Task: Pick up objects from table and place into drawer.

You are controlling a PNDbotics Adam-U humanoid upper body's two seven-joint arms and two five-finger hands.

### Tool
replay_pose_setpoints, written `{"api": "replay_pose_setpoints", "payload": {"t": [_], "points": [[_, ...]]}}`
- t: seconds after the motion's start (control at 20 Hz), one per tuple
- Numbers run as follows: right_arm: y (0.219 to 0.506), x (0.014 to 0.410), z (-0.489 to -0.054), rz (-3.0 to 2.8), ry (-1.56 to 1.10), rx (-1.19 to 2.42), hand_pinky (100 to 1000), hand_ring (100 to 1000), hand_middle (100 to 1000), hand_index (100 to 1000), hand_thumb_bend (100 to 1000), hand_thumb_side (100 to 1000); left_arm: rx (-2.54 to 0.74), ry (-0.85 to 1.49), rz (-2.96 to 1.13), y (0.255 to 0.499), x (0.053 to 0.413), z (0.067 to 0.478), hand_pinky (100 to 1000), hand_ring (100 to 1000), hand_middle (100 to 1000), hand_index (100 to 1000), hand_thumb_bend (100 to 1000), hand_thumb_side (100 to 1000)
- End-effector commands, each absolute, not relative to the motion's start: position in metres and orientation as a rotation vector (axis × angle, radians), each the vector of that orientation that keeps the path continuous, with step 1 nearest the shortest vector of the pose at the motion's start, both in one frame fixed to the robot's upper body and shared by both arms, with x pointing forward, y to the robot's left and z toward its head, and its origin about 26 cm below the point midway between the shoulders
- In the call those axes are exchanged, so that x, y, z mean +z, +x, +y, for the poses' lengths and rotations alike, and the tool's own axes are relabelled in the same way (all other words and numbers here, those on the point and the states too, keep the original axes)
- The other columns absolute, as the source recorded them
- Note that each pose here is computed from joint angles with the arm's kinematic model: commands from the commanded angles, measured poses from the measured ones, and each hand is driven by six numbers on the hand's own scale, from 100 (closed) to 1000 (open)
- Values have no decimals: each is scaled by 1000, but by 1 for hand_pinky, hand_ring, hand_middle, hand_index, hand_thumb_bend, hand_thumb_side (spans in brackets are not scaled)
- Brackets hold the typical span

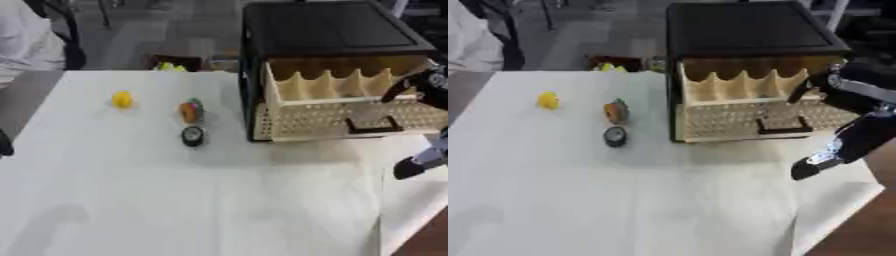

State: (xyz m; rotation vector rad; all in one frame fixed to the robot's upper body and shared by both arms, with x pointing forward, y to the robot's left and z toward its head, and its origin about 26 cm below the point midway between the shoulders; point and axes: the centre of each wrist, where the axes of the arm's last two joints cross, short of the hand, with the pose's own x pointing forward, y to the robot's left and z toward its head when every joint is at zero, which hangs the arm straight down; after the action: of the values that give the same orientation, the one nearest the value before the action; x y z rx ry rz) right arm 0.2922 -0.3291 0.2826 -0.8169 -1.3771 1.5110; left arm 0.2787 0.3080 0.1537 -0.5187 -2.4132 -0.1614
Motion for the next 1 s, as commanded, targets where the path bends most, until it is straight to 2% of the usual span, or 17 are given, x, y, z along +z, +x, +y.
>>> {"api": "replay_pose_setpoints", "payload": {"t": [0.05, 0.3, 0.55, 0.85, 1.0], "points": [[286, 300, -329, -1445, -876, 1486, 100, 100, 100, 753, 1000, 541, -190, -500, -2433, 277, 162, 313, 399, 490, 506, 714, 100, 974], [286, 307, -329, -1523, -897, 1431, 100, 100, 100, 740, 1000, 541, -188, -502, -2437, 277, 162, 313, 399, 489, 505, 713, 100, 973], [285, 316, -329, -1684, -935, 1318, 100, 100, 100, 690, 1000, 541, -190, -505, -2443, 277, 162, 312, 399, 489, 505, 713, 100, 970], [287, 322, -322, -2048, -963, 985, 100, 100, 100, 619, 1000, 541, -233, -514, -2469, 279, 167, 313, 395, 490, 509, 714, 100, 947], [289, 325, -315, -2207, -980, 809, 100, 100, 100, 615, 1000, 541, -280, -506, -2504, 280, 174, 316, 391, 491, 512, 716, 100, 922]]}}
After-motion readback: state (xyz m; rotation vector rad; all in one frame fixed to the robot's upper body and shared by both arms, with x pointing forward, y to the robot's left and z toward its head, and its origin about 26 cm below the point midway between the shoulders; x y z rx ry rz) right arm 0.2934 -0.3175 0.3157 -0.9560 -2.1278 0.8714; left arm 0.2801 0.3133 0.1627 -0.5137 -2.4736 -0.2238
